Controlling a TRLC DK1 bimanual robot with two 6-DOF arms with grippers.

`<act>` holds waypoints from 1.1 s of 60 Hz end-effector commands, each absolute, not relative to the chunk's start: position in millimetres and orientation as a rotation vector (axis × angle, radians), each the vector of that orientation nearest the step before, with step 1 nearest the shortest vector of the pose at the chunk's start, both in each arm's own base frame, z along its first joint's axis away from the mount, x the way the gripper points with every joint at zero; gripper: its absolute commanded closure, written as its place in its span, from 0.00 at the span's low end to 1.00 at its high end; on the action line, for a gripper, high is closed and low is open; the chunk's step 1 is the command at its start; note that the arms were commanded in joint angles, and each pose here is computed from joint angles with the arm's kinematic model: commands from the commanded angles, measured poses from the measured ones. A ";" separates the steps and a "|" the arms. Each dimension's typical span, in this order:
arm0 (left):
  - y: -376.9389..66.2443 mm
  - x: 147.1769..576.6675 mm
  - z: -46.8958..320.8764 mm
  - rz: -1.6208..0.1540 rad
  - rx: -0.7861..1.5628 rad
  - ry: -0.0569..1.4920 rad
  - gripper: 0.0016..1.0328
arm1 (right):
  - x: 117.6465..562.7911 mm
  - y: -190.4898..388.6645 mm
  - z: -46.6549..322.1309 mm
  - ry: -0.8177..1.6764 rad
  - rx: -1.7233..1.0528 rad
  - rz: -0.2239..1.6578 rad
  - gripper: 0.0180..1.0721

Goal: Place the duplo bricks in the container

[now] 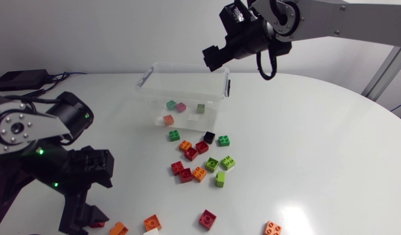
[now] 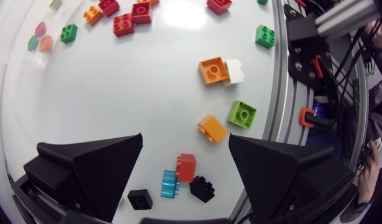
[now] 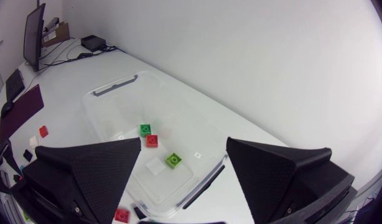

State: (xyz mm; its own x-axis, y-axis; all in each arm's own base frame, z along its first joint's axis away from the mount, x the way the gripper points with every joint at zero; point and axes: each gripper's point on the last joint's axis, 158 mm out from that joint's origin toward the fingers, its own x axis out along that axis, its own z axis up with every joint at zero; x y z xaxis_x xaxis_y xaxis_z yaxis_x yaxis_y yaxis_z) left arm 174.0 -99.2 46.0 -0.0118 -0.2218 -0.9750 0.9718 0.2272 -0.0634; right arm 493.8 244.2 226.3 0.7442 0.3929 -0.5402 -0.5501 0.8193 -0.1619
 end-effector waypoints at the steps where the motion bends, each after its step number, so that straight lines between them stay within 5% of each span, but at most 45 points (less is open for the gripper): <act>1: -95.4 155.5 35.8 -1.232 0.969 1.096 0.07 | 472.4 235.4 217.2 0.546 -0.341 0.550 0.05; 8: -99.2 158.8 27.3 -1.288 1.158 0.870 0.07 | 447.9 226.8 208.0 0.566 -0.365 0.577 0.05; 19: -102.8 155.6 22.4 -1.404 1.267 0.795 0.07 | 414.2 210.6 193.3 0.593 -0.380 0.598 0.05; 53: -114.0 127.5 -23.4 -1.685 1.311 0.877 0.14 | 331.4 184.6 156.4 0.639 -0.383 0.643 0.05; 62: -114.4 130.5 -34.3 -1.699 1.305 0.899 0.28 | 312.0 187.0 139.8 0.669 -0.383 0.668 0.05; 66: -114.9 132.7 -36.9 -1.695 1.304 0.897 0.44 | 302.3 189.3 128.5 0.693 -0.385 0.683 0.05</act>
